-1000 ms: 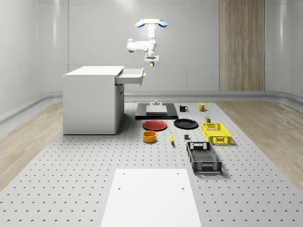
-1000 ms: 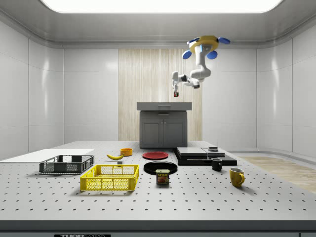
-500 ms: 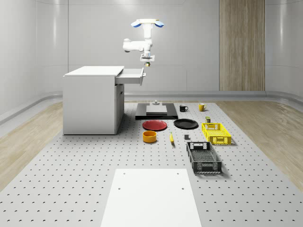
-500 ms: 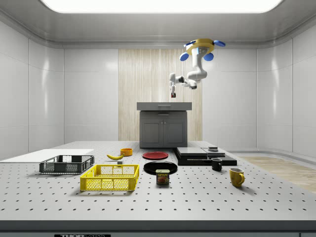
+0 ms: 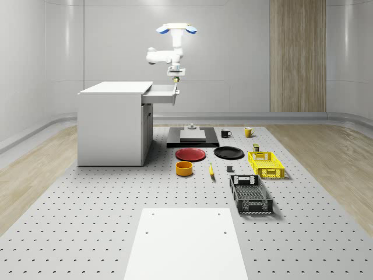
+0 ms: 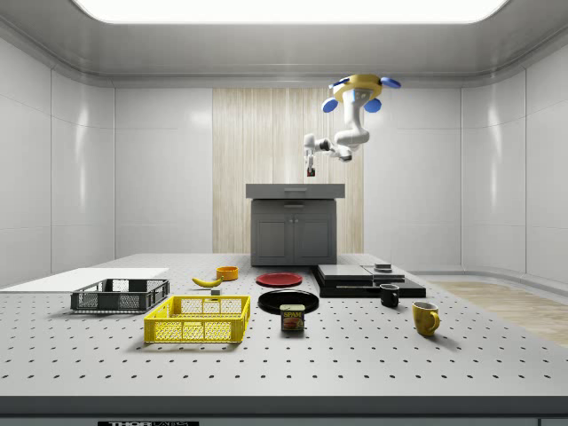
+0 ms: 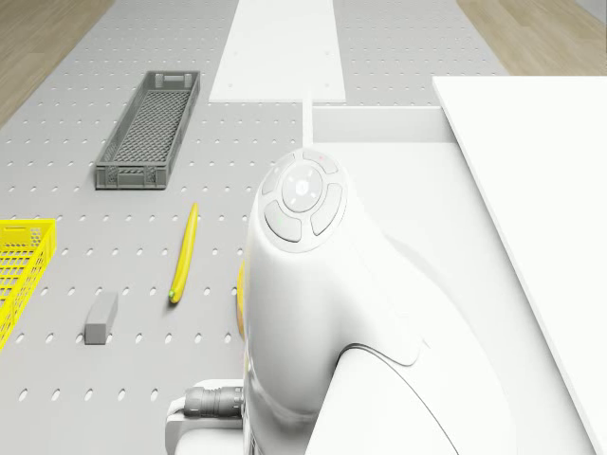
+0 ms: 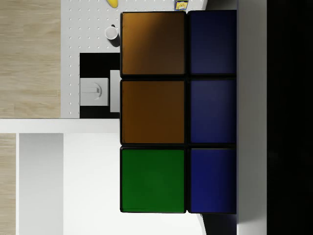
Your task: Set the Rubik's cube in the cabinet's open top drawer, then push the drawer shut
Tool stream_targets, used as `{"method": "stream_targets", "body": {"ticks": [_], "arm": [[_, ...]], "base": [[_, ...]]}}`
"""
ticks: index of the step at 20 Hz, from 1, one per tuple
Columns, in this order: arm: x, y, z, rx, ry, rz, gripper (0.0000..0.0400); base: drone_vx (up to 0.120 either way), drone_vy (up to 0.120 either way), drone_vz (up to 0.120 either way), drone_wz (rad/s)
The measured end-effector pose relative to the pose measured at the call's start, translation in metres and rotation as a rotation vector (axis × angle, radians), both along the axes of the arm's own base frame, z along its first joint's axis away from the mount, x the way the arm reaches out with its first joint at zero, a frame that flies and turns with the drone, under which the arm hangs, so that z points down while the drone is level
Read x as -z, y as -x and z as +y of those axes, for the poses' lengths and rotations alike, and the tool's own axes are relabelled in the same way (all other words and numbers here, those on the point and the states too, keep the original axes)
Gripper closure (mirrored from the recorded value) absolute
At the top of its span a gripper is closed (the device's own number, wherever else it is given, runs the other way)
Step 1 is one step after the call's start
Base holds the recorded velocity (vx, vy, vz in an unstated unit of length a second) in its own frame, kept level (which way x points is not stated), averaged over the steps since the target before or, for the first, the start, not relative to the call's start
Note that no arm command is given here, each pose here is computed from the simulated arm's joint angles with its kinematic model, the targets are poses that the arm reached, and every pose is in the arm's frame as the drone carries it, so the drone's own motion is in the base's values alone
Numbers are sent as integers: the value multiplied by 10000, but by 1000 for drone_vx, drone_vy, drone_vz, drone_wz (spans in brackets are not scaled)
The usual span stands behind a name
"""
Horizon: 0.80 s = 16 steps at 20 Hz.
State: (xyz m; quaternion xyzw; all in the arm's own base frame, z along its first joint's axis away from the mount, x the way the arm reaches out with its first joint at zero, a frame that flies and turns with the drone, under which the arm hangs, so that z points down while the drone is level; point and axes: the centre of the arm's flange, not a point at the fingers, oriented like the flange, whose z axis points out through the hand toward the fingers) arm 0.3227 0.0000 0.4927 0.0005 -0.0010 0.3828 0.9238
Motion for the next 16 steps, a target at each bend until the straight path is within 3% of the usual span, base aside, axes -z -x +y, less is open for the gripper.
{"method": "stream_targets", "body": {"ticks": [16], "arm": [[0, 0, 0, 0, 0, 0, 75]], "base": [[0, -120, 0, 0]]}}
